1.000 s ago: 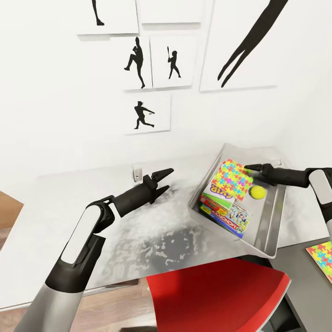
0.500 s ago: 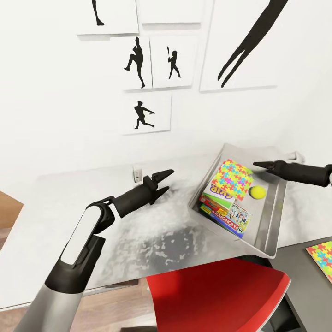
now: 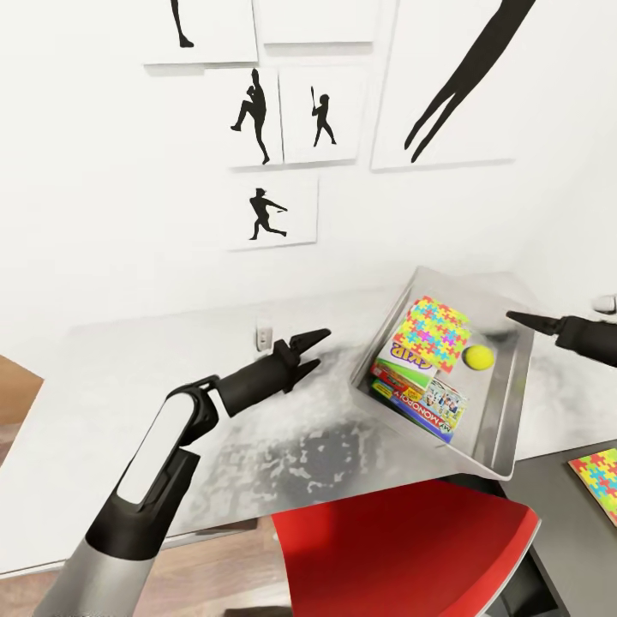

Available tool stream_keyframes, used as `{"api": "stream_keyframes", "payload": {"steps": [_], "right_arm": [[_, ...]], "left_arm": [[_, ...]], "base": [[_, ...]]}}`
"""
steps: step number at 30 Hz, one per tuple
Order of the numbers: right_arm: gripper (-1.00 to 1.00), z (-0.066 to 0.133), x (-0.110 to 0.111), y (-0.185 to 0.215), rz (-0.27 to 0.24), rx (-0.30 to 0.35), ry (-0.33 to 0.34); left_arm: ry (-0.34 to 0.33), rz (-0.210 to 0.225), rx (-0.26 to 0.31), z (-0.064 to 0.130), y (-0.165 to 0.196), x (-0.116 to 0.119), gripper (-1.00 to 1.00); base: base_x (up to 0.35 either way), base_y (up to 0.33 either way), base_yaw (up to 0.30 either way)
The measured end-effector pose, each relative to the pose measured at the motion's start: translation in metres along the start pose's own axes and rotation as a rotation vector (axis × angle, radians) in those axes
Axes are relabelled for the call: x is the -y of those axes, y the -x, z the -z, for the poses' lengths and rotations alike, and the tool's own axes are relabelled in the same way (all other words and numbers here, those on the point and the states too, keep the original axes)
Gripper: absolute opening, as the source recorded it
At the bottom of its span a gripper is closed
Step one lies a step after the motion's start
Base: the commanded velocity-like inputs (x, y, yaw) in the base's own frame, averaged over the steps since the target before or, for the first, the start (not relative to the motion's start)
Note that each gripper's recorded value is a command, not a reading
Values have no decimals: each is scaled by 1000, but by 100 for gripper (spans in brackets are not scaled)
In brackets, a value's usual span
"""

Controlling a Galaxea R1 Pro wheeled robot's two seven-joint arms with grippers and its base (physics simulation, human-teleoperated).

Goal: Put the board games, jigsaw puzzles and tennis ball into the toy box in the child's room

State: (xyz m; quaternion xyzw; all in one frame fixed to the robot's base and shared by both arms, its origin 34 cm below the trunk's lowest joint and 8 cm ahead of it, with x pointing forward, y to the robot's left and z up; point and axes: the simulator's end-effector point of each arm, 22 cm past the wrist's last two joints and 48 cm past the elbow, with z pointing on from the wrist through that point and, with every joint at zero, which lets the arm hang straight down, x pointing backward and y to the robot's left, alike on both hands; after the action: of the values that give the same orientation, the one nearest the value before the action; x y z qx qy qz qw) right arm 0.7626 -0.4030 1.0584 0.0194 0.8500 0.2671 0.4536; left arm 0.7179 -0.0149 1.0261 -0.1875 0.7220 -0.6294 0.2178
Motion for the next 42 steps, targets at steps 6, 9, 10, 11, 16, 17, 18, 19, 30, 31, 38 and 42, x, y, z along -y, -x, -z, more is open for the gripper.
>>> {"api": "stream_keyframes", "payload": {"steps": [6, 9, 10, 11, 16, 17, 18, 19, 30, 31, 38, 42], "right_arm": [[100, 49, 40, -3, -60, 69, -88], [100, 73, 58, -9, -91, 91, -134], [100, 84, 67, -13, -103, 98, -156], [100, 95, 74, -18, -115, 102, -177], [100, 125, 94, -36, -151, 100, -237], [100, 134, 100, -42, -159, 97, -257], [100, 142, 104, -47, -167, 95, -274], [100, 142, 104, -47, -168, 96, -273], [100, 184, 116, -52, -194, 131, -316], [100, 186, 114, -52, -195, 136, -305], [100, 191, 106, -52, -197, 145, -268], [100, 191, 102, -55, -199, 138, -252]], "left_arm": [[12, -46, 3, -8, 13, 13, 100], [17, -81, 6, -13, 23, 25, 100], [19, -99, 6, -16, 28, 32, 100], [23, -119, 4, -19, 32, 38, 100], [28, -184, -10, -32, 38, 64, 100], [29, -202, -15, -36, 38, 73, 100], [32, -222, -20, -41, 39, 81, 100], [33, -224, -20, -41, 39, 81, 100], [61, -328, -35, -65, 37, 127, 100], [67, -337, -35, -68, 38, 131, 100], [94, -355, -35, -75, 39, 136, 100], [109, -357, -36, -78, 40, 135, 100]], "base": [[0, 0, -75], [0, 0, -179], [0, 0, -211], [0, 0, -224], [0, 0, -239], [0, 0, -256], [0, 0, -256], [0, 0, -261], [0, 0, -270], [0, 0, -275], [0, 0, -276], [0, 0, -278]]}}
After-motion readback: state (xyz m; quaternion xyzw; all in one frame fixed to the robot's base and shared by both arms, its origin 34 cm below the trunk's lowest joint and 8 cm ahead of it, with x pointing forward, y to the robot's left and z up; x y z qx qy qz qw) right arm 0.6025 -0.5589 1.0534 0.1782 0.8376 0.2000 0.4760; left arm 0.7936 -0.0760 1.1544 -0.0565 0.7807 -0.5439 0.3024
